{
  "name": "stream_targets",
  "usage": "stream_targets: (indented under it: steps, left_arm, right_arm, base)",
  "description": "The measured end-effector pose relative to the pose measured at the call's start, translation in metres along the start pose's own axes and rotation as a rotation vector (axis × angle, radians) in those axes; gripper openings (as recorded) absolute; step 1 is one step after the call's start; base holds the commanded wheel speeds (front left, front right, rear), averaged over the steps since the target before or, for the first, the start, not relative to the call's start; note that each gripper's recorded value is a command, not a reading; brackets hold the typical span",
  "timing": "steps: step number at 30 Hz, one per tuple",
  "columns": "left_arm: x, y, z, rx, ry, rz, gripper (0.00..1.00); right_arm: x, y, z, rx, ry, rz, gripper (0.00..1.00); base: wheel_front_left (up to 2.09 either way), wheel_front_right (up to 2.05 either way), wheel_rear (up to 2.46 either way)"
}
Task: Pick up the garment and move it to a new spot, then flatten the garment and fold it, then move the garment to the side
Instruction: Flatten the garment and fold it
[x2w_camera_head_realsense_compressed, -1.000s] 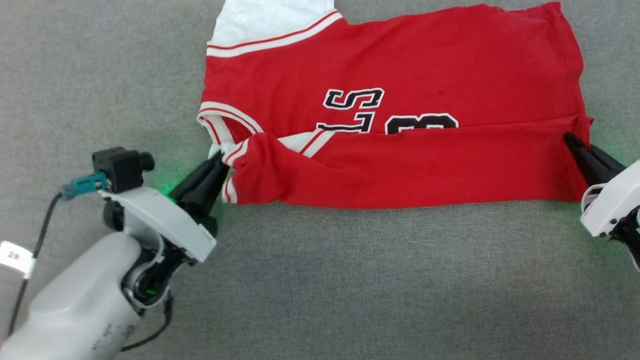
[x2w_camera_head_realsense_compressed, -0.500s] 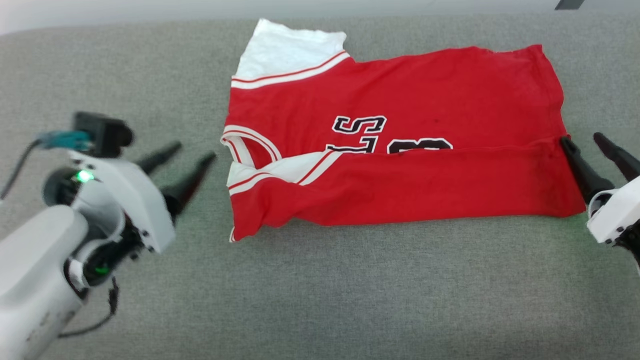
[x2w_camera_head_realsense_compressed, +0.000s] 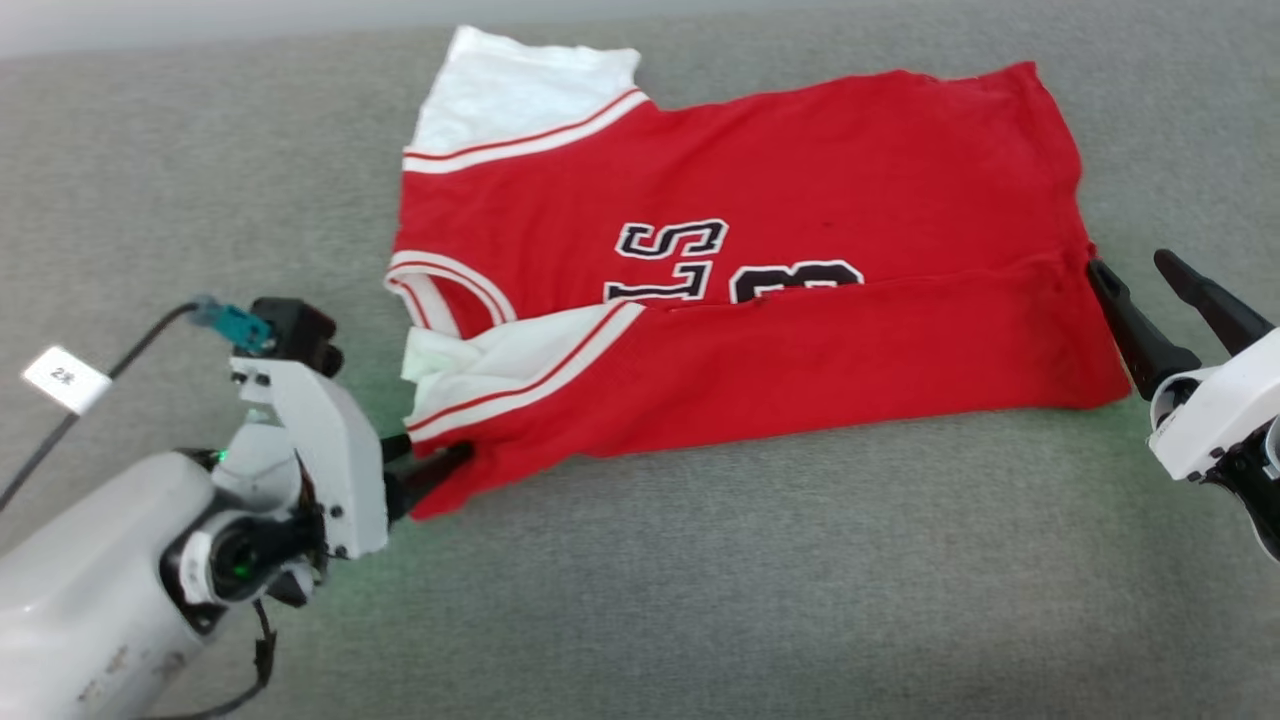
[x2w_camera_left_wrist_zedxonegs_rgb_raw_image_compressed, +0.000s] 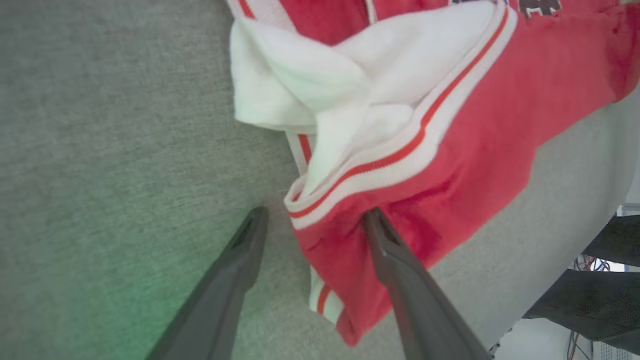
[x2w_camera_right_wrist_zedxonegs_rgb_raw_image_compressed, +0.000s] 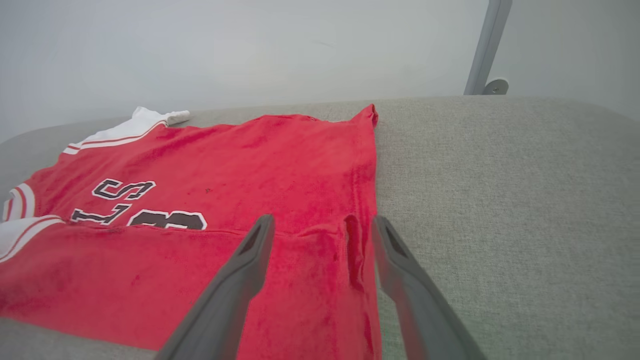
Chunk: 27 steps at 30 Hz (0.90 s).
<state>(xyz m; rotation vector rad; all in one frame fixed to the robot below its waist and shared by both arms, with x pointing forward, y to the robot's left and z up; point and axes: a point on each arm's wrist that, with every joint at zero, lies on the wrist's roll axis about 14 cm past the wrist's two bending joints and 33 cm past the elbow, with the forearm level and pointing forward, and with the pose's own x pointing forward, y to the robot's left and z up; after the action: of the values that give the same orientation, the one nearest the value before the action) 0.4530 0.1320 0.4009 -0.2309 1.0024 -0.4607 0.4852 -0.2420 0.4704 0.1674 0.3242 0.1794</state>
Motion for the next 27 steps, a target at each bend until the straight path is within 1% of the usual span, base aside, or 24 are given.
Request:
stream_targets:
  steps: [4,5,6,7,8,9,11,16,18,22,27]
  left_arm:
    - [0.018,0.003,-0.007,-0.044,0.062,-0.027,1.00]
    - [0.022,0.003,-0.008,-0.056,0.077,-0.041,0.95]
    - [0.024,0.002,-0.009,-0.063,0.094,-0.052,0.56]
    - [0.027,0.002,-0.010,-0.066,0.108,-0.061,0.41]
    - [0.029,0.002,-0.010,-0.071,0.119,-0.071,0.17]
    - [0.031,0.003,-0.010,-0.073,0.125,-0.077,0.00]
    - [0.033,0.006,-0.009,-0.076,0.129,-0.078,0.00]
    - [0.035,0.003,-0.008,-0.072,0.117,-0.097,0.00]
    - [0.034,0.003,-0.007,-0.068,0.109,-0.099,0.00]
    - [0.034,0.002,-0.006,-0.044,0.091,-0.100,0.00]
    - [0.034,0.002,-0.006,-0.029,0.082,-0.102,0.00]
  right_arm:
    - [-0.005,-0.010,0.003,-0.004,-0.005,-0.026,1.00]
    - [-0.007,-0.013,0.002,-0.004,-0.004,-0.035,1.00]
    - [-0.009,-0.017,0.002,-0.003,-0.004,-0.044,1.00]
    - [-0.010,-0.020,0.002,-0.003,-0.001,-0.052,1.00]
    - [-0.012,-0.023,-0.001,-0.006,0.010,-0.061,1.00]
    - [-0.013,-0.026,-0.003,-0.012,0.022,-0.067,1.00]
    - [-0.015,-0.029,-0.011,-0.037,0.068,-0.073,1.00]
    - [-0.020,-0.024,-0.049,-0.160,0.307,-0.037,1.00]
    - [-0.020,-0.021,-0.056,-0.193,0.385,-0.021,1.00]
    - [-0.014,-0.015,-0.062,-0.223,0.496,0.001,1.00]
    - [-0.009,-0.021,-0.076,-0.236,0.619,-0.019,1.00]
  base:
    - [0.00,0.00,0.00]
    - [0.00,0.00,0.00]
    - [0.00,0.00,0.00]
    - [0.00,0.00,0.00]
    - [0.00,0.00,0.00]
    - [0.00,0.00,0.00]
    - [0.00,0.00,0.00]
    - [0.00,0.00,0.00]
    - [0.00,0.00,0.00]
    - [0.00,0.00,0.00]
    - [0.00,0.00,0.00]
